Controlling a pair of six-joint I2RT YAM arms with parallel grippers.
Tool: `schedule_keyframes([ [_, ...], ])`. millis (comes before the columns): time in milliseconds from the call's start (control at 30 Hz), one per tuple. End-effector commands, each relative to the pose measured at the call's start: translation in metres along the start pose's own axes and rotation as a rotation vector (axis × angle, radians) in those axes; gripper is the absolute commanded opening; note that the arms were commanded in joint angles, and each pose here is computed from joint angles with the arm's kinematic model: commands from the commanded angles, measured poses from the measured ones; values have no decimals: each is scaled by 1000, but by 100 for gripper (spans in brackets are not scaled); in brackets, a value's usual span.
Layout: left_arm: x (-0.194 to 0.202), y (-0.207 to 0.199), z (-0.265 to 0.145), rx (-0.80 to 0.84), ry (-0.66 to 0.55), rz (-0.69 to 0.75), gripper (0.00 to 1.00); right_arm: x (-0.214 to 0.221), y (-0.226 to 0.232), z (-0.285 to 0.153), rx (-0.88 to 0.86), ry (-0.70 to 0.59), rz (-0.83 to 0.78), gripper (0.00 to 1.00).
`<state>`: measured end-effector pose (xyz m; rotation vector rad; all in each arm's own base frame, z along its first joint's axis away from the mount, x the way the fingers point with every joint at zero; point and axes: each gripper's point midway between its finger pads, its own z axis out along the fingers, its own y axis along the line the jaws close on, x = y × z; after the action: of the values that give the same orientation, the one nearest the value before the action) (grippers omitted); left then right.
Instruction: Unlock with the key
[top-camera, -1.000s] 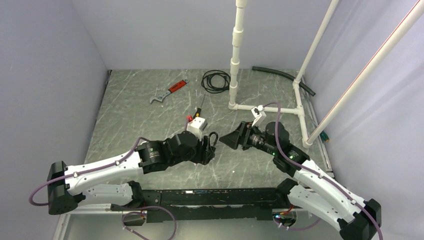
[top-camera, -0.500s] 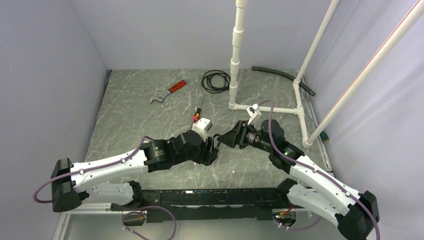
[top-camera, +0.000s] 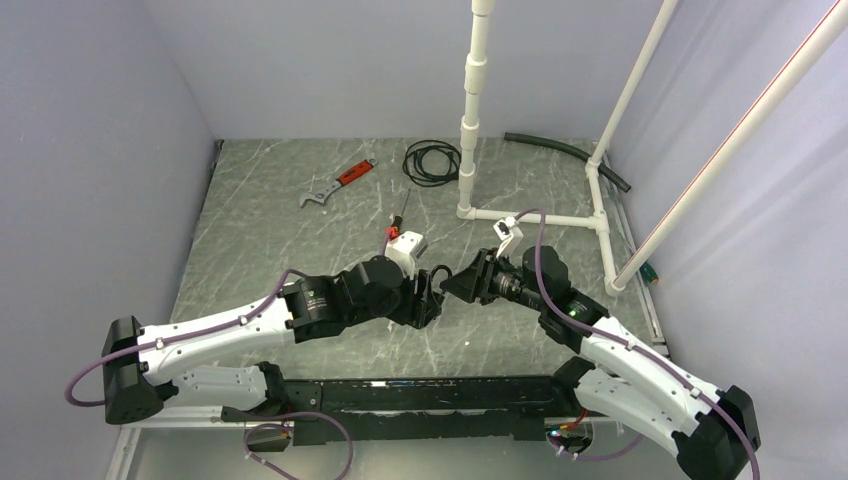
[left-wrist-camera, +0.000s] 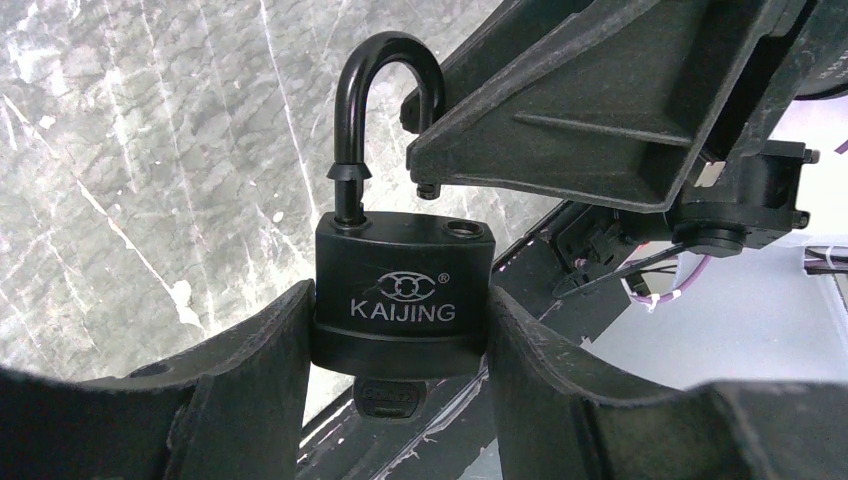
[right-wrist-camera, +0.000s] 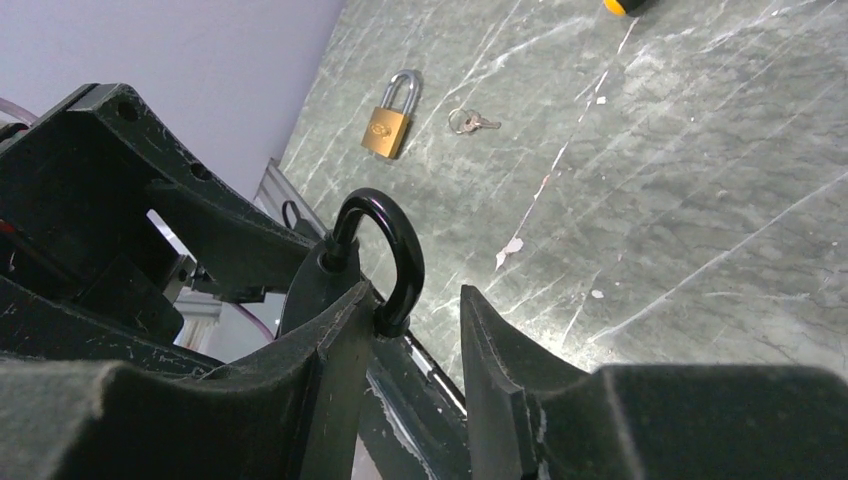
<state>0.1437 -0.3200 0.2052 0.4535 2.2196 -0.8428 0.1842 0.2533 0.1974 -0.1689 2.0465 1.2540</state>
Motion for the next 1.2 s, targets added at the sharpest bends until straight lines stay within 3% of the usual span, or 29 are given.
schedule_keyframes([
  [0,-48,-35,-21,129,-157,-34,0,-7,9,-4,-30,-26,-50,39],
  [167,-44,-28,-20,98,-146,-31,0,-12,14,-13,-17,-25,-79,43],
  [300,-39,-18,-20,58,-135,-21,0,-19,22,-28,-5,-36,-135,56],
  [367,-37,-17,-21,58,-134,-17,0,-25,28,-35,-7,-53,-148,57],
  [633,-35,-20,-18,82,-132,-18,0,-31,50,-32,-104,-61,-122,20],
  [1167,-33,-37,-20,179,-121,-6,0,-25,34,-4,-89,-26,-90,18],
])
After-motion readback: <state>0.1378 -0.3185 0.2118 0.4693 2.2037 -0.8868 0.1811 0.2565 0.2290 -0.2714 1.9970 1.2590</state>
